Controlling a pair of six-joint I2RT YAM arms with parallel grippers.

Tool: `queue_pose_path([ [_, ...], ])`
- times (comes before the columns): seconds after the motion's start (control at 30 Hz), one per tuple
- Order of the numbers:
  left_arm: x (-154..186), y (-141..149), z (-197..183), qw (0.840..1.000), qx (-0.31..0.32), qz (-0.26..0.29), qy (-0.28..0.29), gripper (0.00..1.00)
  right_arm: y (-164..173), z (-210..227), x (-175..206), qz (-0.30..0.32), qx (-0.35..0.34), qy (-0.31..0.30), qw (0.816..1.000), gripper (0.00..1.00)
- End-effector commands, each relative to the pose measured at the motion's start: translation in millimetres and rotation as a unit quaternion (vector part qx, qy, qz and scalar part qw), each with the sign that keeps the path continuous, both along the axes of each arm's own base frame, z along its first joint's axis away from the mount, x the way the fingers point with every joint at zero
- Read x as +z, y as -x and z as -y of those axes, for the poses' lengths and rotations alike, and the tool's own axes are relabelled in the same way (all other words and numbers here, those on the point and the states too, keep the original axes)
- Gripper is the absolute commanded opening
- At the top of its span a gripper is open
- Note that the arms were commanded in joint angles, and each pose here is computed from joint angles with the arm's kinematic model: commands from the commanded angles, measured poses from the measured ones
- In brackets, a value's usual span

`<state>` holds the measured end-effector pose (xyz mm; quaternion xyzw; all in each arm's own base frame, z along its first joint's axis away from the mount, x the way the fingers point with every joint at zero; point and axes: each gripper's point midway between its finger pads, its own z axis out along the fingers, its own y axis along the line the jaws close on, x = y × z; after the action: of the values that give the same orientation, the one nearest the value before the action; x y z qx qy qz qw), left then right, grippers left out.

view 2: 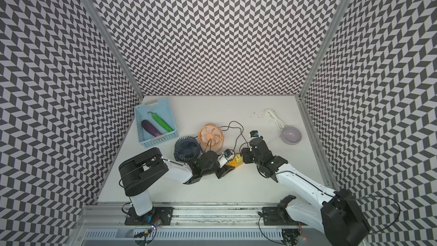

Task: Unplug the desk fan from the power strip
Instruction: Remove the plug from the socket.

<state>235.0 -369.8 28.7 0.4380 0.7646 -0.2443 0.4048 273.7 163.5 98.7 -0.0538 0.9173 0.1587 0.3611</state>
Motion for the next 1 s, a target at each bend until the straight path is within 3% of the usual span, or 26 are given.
queue_pose_path([
  [0.0,1.9,-4.3,-0.5,1.0,0.01,-0.003,0.001,0.19,-10.6,-9.7,14.8,0.026,0.004,-0.015,1.0,0.55],
  [0.23,1.1,-4.1,-0.6,1.0,0.009,-0.003,0.0,0.19,-11.5,-6.3,7.0,0.018,-0.005,-0.004,1.0,0.59],
  [0.97,1.7,-3.8,-1.4,1.0,0.01,-0.003,0.001,0.18,-12.8,7.2,-12.9,-0.009,-0.034,-0.004,0.999,0.57],
])
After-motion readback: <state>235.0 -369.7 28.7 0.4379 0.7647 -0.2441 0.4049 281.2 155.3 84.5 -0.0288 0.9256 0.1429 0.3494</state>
